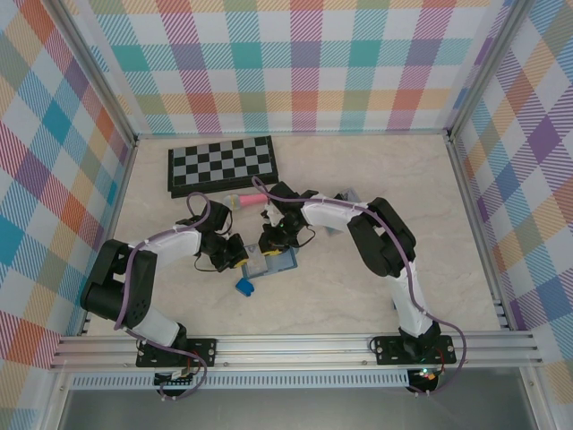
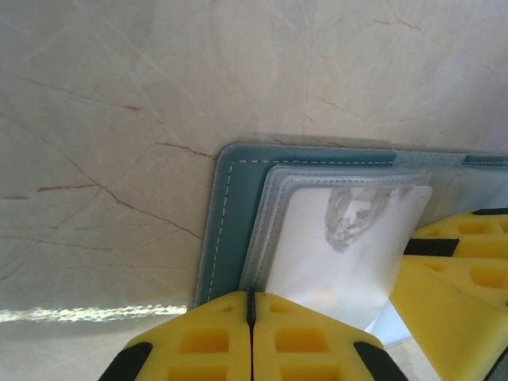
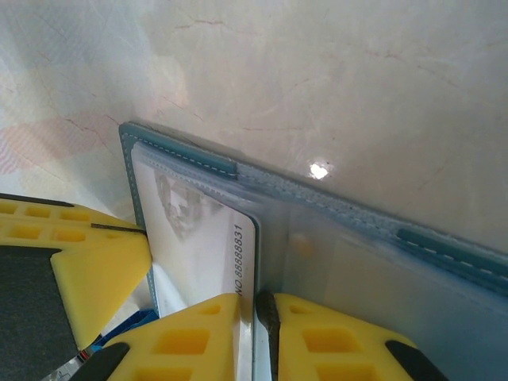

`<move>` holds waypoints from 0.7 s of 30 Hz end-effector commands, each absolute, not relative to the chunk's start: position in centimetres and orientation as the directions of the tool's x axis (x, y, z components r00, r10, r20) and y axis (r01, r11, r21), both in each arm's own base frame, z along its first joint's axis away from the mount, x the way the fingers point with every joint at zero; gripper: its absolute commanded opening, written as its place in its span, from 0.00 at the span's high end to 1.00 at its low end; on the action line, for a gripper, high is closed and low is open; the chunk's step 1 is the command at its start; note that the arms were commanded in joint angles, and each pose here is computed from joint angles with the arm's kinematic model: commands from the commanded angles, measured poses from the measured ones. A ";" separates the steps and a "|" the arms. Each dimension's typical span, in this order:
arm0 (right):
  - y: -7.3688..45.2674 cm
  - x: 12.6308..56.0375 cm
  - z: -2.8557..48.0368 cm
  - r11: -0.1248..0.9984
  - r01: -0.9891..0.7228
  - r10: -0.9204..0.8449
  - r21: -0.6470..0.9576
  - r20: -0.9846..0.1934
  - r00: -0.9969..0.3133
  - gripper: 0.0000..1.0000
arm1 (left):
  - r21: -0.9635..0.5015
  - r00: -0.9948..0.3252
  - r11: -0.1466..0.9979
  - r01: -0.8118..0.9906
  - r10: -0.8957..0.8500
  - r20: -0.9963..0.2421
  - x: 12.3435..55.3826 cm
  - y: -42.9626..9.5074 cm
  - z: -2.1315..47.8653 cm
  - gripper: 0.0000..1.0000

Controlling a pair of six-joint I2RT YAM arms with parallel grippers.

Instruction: Take the credit cards out of the card holder

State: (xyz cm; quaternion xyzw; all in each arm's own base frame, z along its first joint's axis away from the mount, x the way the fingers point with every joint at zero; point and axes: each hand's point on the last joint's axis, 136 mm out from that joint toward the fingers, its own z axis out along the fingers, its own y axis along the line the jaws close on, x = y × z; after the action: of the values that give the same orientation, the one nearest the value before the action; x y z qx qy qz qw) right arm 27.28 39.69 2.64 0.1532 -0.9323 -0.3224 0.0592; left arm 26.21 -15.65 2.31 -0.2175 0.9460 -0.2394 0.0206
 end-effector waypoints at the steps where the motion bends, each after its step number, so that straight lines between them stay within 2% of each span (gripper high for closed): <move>1: 40.2 26.7 2.4 0.705 -0.246 -0.352 0.665 0.027 -0.935 0.83 | -0.405 -0.900 0.809 -0.425 -0.425 0.095 25.2 -15.0 0.9 0.94; 9: 41.4 26.4 3.6 0.635 -0.251 -0.381 0.731 0.013 -0.924 0.88 | -0.413 -0.902 0.806 -0.424 -0.419 0.107 25.1 -15.2 0.8 0.95; 14: 41.1 26.6 3.8 0.646 -0.267 -0.380 0.715 -0.002 -0.925 0.95 | -0.410 -0.901 0.807 -0.424 -0.422 0.103 25.1 -15.2 0.9 0.95; 21: 39.3 27.5 4.2 0.701 -0.302 -0.357 0.646 -0.048 -0.933 1.00 | -0.384 -0.902 0.822 -0.421 -0.425 0.080 25.1 -14.5 1.3 0.88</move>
State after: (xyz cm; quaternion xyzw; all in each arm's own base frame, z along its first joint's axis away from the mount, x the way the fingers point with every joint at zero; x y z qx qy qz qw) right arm 27.39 40.13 3.27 0.1647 -0.9178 -0.3558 0.0625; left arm 26.19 -15.57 2.18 -0.2182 0.9466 -0.2366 0.0199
